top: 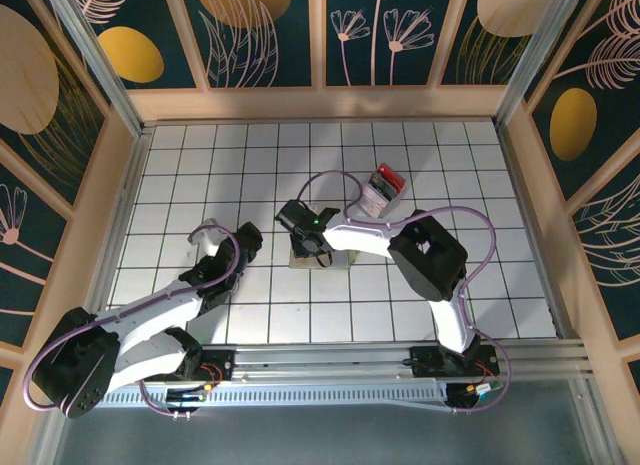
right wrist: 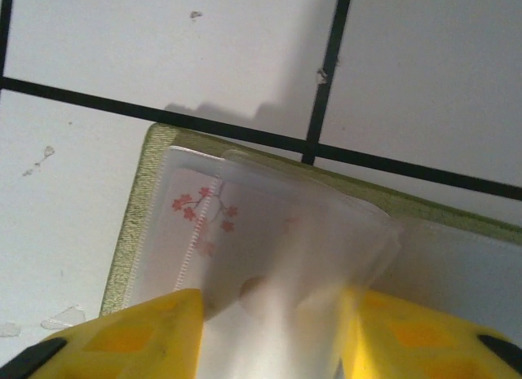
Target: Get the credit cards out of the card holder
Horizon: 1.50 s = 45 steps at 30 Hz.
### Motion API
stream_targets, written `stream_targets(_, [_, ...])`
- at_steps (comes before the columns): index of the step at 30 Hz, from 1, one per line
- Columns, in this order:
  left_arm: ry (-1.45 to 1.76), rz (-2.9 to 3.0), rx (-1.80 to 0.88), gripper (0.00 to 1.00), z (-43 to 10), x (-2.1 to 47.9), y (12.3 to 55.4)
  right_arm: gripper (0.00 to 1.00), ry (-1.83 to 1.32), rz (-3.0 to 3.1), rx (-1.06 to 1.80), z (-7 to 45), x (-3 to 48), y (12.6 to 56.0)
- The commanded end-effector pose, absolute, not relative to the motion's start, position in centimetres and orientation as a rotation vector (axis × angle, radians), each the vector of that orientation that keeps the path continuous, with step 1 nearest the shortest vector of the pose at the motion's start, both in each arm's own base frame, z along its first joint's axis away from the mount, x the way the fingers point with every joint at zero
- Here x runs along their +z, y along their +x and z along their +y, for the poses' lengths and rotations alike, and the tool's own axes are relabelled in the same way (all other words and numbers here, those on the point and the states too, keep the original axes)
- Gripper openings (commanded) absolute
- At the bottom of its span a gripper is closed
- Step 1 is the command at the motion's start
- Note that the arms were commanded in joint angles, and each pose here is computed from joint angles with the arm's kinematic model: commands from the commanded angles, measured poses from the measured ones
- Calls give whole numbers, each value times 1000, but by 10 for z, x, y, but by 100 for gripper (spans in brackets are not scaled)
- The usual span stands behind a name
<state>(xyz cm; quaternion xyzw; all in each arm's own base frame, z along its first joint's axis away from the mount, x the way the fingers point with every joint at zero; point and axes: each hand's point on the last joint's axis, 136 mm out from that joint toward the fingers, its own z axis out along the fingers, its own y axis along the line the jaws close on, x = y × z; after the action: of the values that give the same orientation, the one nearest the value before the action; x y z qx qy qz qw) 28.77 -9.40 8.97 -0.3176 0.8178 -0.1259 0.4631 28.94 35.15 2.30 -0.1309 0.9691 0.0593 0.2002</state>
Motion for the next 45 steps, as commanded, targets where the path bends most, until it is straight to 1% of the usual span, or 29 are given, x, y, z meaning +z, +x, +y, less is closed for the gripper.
stream_targets(1, [-789,1988,-305,99,-90,93,288,44,-402,2756,133,343,11,273])
stream_targets(5, [-785,1983,-305,99,-88,95,287,39,-442,2740,201,351,15,271])
stream_targets(12, [-766,1975,-306,99,-89,100,288,36,-627,2649,367,384,30,267])
stream_targets(15, [-759,1972,-308,99,-91,101,290,36,-679,2621,349,388,34,267])
stream_targets(21, [-736,1979,-307,99,-95,105,294,38,-630,2639,138,362,27,278])
stream_targets(32, [-724,1979,-300,99,-95,108,295,50,-527,2588,-22,331,45,290])
stream_targets(38, [-690,2001,-265,99,-95,109,295,50,-444,2595,-9,317,46,294])
stream_targets(45, [-537,2068,-219,99,-107,114,302,50,-353,2605,39,302,47,299])
